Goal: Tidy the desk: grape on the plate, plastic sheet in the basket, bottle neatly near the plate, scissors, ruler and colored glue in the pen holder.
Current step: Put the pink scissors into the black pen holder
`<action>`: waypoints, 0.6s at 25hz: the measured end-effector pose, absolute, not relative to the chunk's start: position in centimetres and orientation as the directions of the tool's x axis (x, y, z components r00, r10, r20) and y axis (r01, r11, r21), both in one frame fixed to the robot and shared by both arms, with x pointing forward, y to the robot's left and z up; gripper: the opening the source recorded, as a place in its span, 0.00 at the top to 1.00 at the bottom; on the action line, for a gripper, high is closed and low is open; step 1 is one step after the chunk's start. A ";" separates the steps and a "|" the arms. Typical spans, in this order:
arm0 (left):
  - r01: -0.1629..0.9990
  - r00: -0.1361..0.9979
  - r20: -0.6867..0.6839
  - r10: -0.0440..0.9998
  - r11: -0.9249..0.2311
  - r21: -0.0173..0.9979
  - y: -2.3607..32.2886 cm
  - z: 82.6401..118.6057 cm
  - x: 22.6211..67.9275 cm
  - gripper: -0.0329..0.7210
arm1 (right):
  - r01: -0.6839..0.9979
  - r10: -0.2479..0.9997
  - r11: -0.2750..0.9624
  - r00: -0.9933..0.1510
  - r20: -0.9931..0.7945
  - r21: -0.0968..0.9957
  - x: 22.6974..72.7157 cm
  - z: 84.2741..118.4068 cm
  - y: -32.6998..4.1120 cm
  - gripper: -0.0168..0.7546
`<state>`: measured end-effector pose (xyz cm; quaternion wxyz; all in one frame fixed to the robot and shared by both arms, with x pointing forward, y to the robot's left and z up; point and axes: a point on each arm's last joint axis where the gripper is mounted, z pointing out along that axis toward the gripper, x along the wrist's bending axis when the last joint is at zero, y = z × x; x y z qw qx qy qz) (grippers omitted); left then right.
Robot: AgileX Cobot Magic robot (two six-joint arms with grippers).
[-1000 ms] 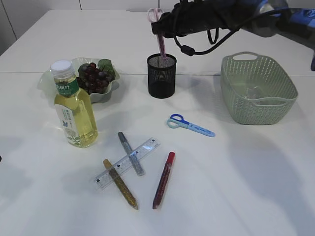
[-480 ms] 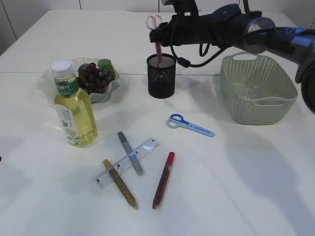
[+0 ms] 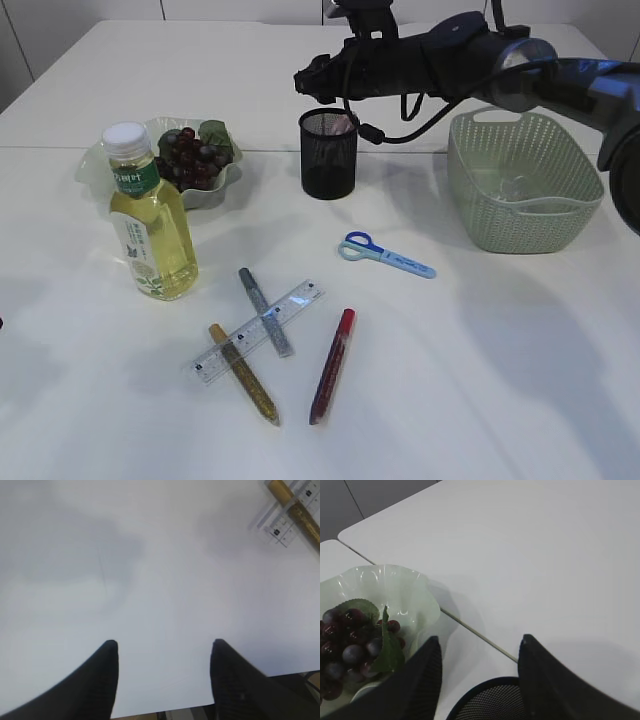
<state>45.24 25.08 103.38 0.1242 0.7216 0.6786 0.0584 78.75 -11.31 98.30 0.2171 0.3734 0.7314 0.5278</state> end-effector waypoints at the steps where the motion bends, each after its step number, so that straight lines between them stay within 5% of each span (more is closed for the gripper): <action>1: 0.965 0.072 -0.084 0.994 -0.048 0.258 25.1 103.4 45.2 0.39 | 0.318 0.773 0.167 -0.630 0.076 0.933 78.7 98.3 -11.3 0.46; 9: 0.965 0.072 -0.084 0.994 -0.048 0.258 25.1 103.4 45.2 0.39 | 0.371 0.770 0.195 -0.631 0.092 0.908 77.1 102.5 -11.7 0.46; 15: 0.965 0.072 -0.084 0.994 -0.048 0.258 25.1 103.4 45.2 0.39 | 0.588 0.824 0.334 -0.562 0.076 0.737 73.8 106.2 -13.6 0.49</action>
